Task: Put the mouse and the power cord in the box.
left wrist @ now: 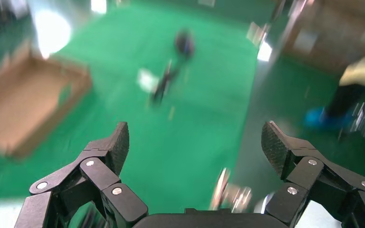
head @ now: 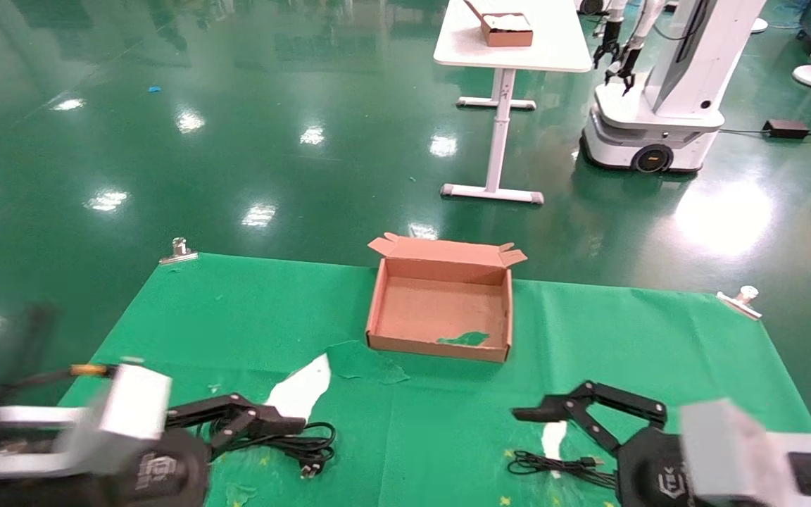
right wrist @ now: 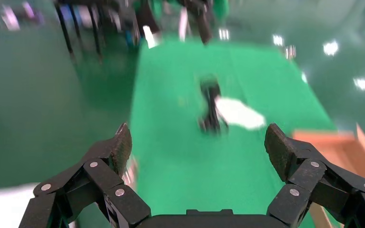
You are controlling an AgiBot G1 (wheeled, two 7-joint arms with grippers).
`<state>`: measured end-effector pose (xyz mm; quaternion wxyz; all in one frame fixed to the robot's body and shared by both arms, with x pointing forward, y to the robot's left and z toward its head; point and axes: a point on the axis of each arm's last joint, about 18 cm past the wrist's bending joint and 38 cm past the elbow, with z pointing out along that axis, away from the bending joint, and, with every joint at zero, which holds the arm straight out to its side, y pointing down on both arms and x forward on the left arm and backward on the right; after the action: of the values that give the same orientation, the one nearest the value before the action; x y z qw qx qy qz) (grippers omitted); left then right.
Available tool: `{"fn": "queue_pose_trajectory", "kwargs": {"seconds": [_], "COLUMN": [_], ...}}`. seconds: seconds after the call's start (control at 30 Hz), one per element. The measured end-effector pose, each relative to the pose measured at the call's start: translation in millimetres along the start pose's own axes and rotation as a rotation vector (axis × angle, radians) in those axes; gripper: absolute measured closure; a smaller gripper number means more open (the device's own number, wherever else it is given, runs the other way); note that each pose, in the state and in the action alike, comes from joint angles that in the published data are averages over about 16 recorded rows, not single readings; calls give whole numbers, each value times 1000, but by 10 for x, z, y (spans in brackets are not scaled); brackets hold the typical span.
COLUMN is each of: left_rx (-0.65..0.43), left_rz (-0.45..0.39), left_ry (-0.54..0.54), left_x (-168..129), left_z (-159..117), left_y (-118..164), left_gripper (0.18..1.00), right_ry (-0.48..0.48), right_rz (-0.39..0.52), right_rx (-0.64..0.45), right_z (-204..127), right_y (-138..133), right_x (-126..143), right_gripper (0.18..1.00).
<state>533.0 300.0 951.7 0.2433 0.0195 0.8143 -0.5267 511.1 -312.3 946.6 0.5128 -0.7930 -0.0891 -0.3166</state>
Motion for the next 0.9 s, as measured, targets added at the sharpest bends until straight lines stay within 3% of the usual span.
{"fn": "queue_pose_trajectory", "kwargs": {"seconds": [0.17, 0.3, 0.63, 0.9], "left_rx": [-138, -190, -307, -532], "left_rz": [9, 16, 67, 184], "left_ry": [-23, -33, -67, -137], "left_x": [-223, -336, -513, -865], "left_z": [125, 189, 339, 658], "left_y": [124, 159, 210, 299], "left_gripper": [184, 184, 184, 184], "right_ry": [16, 25, 21, 20], "right_rz": [-32, -39, -33, -26], "right_rx": [-121, -171, -188, -191], "right_z": [90, 139, 190, 198], "right_y": [235, 339, 398, 393], "right_x": [43, 69, 74, 91], "right_gripper": [178, 178, 178, 178]}}
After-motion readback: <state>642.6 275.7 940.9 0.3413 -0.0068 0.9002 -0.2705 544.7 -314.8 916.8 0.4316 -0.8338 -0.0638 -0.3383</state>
